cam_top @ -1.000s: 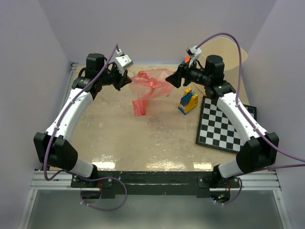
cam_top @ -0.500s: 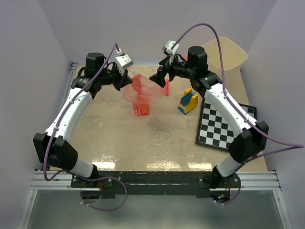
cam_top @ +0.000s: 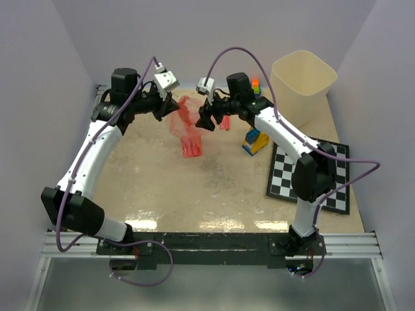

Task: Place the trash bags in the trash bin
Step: Unfold the trash bag at the center of the board.

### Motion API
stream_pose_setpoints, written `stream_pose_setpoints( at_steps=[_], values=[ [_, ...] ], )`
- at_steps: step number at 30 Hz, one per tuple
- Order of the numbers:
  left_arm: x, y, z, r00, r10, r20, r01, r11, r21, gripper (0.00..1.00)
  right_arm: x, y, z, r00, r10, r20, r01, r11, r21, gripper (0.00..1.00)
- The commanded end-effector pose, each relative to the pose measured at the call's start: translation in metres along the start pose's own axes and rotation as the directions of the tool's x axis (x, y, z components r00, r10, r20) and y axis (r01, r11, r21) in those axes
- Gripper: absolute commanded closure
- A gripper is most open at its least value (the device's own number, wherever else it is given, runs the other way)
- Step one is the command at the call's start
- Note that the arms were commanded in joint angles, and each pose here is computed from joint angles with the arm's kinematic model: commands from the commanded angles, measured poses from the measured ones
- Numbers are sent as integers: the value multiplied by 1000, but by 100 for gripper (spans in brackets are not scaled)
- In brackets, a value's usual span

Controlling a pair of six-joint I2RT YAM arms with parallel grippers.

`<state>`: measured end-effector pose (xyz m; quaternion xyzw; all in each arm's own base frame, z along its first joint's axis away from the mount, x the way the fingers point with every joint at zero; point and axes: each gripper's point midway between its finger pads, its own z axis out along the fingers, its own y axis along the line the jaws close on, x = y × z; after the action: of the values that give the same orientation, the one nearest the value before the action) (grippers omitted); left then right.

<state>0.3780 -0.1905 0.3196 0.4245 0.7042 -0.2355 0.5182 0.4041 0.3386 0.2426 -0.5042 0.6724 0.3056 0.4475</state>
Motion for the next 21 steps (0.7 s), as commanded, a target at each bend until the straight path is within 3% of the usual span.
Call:
stream_pose_setpoints(
  at_steps=[1, 4, 14, 15, 18, 21],
  values=[
    [-30, -6, -16, 995, 73, 62, -73, 997, -1, 100, -40, 13, 2, 993, -63, 101, 70, 995, -73, 49],
    [-26, -3, -16, 996, 73, 43, -72, 997, -16, 100, -49, 12, -1, 992, -47, 117, 54, 997, -63, 100],
    [-20, 3, -20, 995, 99, 15, -98, 993, -63, 100, -61, 25, -24, 989, -36, 140, 44, 998, -54, 100],
    [-19, 7, -21, 996, 93, 11, -92, 992, -81, 94, -66, 26, -27, 989, -25, 148, 33, 998, -51, 100],
    [-11, 1, -25, 998, 60, 21, -58, 996, -73, 56, -87, 29, -39, 980, 9, 198, -1, 999, -41, 100],
    [2, -9, -29, 997, 71, 44, -67, 995, -79, 39, -107, 34, -50, 971, 17, 239, -6, 999, -44, 100]
  ],
)
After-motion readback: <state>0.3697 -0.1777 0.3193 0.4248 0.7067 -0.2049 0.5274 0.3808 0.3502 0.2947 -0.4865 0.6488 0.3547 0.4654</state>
